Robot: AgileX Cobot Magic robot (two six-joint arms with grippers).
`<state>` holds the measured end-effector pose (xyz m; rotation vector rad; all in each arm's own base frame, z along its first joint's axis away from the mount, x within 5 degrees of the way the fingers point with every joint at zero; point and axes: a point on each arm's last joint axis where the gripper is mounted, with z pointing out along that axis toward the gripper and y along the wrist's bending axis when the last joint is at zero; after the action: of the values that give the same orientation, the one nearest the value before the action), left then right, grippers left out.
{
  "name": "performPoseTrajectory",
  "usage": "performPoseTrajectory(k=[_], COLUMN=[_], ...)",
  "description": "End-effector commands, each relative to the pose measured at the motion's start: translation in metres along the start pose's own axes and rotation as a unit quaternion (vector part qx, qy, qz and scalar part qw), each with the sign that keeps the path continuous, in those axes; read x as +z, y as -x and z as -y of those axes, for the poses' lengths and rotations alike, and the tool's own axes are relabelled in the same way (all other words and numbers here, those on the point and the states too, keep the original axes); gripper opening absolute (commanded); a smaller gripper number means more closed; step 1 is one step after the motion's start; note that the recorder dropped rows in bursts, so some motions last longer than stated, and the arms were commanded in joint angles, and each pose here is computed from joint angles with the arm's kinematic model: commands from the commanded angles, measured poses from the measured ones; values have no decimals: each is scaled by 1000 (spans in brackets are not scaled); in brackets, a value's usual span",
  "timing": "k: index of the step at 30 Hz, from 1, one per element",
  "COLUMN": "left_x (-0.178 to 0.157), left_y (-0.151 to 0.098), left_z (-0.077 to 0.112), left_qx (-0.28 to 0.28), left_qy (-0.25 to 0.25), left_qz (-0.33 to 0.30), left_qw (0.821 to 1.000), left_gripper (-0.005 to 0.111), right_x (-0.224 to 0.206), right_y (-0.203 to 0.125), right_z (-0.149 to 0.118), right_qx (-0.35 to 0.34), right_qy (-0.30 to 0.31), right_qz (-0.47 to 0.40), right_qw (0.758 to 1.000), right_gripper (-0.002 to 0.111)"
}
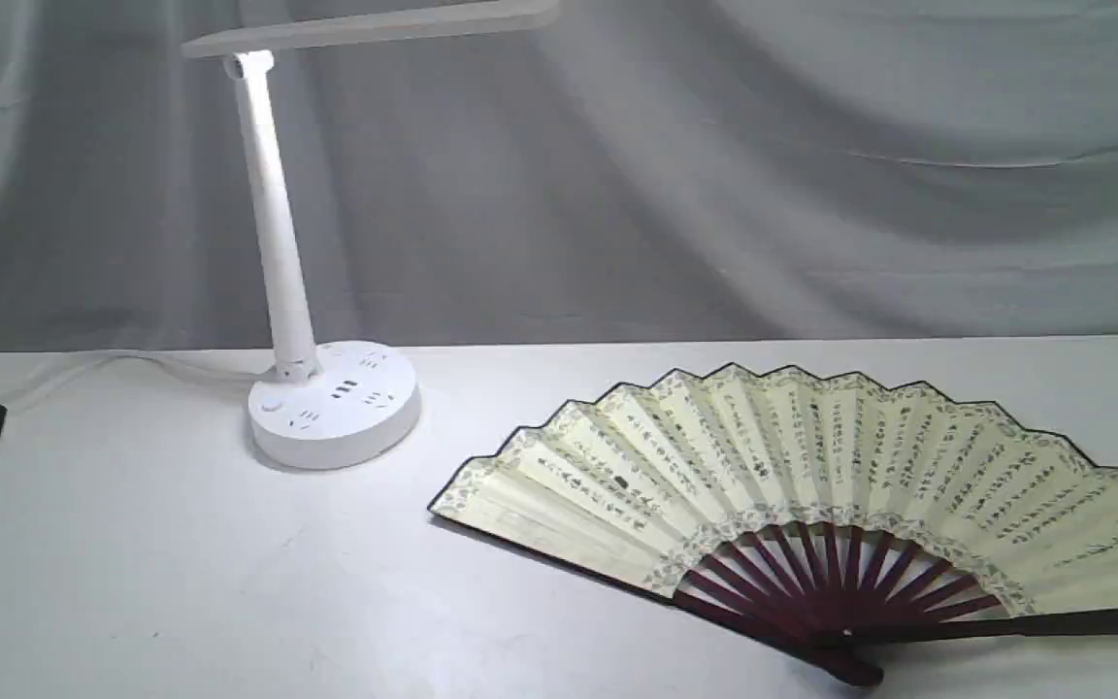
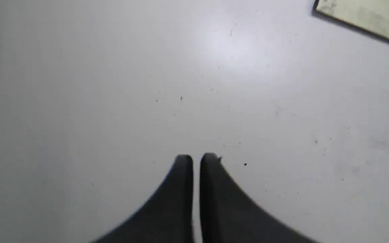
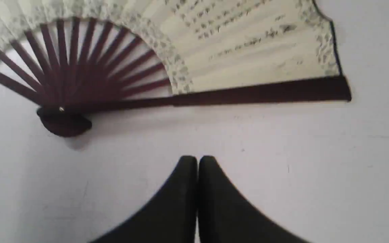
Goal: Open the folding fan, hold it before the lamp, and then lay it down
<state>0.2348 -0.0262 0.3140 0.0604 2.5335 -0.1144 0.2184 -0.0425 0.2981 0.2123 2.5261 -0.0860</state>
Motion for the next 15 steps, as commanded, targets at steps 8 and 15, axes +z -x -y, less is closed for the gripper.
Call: performPoseTrajectory(k=[8, 15], left_x=[-100, -148], left_y=[-22, -64], left_z=[2, 1], left_qx=[9, 16], left_qy=[-8, -8], left_qz=[176, 278], left_qw=[984, 960], left_gripper=[0, 0], right_x=[-101, -160], right_y=[-23, -60], right_z=[1, -1], right_qx=[-3, -11], right_qy=[-10, -16], right_qz=[188, 300], right_qw=[982, 954], right_gripper=[0, 0])
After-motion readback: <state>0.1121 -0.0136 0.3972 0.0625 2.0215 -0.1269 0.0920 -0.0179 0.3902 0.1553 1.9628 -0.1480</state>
